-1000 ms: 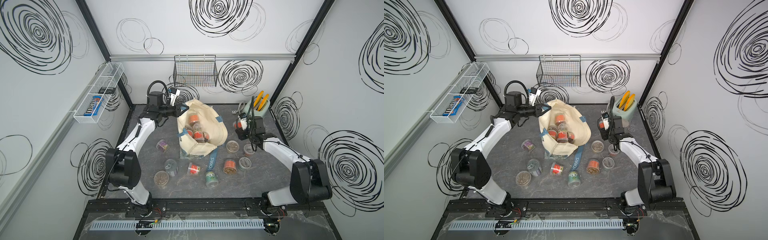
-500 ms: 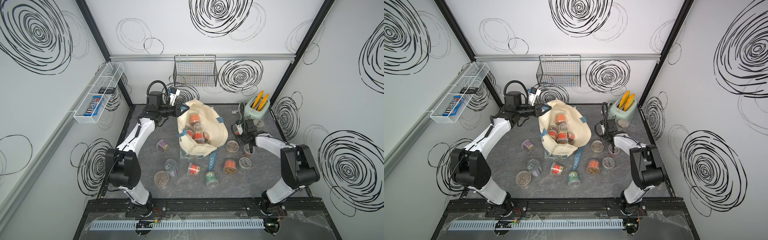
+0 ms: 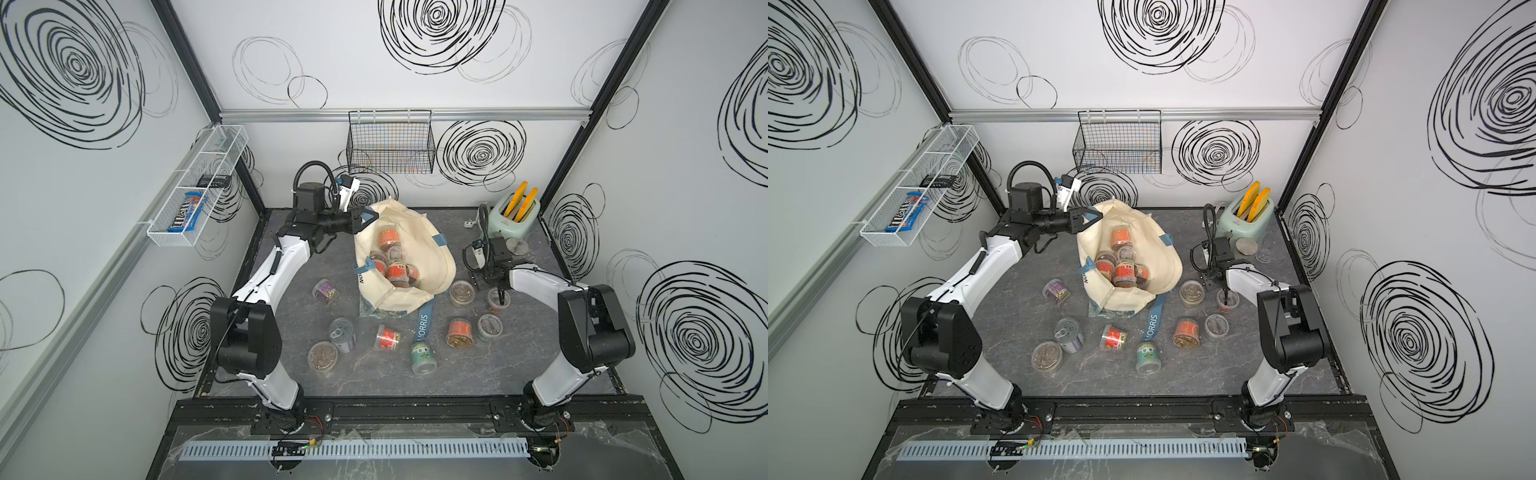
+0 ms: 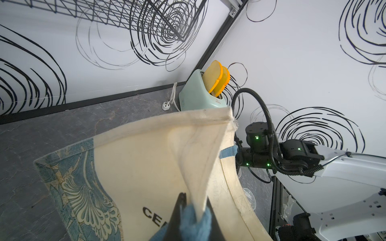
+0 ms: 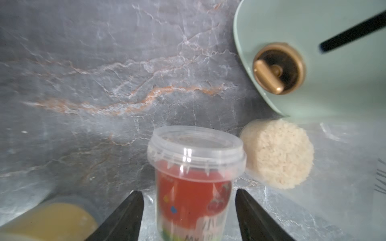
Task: Take out the seed jars from the canvas bag
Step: Place the seed jar at the center of the board.
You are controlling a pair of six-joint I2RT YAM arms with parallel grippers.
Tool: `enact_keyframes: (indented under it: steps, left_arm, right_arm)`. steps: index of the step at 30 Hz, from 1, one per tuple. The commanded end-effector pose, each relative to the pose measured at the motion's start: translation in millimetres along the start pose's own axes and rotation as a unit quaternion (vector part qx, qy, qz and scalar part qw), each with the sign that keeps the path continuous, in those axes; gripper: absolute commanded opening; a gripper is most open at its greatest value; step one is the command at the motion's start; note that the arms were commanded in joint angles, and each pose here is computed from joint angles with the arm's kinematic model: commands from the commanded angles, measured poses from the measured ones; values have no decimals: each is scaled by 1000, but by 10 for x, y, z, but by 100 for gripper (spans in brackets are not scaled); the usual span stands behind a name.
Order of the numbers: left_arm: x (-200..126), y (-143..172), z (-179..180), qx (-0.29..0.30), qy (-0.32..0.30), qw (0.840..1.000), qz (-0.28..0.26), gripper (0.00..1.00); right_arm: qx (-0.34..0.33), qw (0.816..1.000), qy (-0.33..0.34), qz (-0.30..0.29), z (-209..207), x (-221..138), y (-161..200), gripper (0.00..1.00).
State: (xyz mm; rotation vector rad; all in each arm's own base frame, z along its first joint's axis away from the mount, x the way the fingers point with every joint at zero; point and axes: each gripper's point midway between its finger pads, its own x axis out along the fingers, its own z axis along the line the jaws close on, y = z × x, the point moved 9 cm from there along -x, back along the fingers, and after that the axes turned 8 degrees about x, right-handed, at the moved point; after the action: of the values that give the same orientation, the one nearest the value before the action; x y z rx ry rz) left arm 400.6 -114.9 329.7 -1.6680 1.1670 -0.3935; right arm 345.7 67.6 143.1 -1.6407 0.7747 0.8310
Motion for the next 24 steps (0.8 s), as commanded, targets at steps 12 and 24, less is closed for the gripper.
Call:
enact_keyframes:
  steps: [12, 24]
  left_arm:
    - [-205, -322, -359, 95, 39, 992, -72, 0]
    - [-178, -352, -505, 96, 67, 991, -64, 0]
  right_arm:
    - [-111, 919, -190, -326, 633, -1859, -495, 79]
    - [45, 879, -379, -285, 1581, -2080, -636, 79]
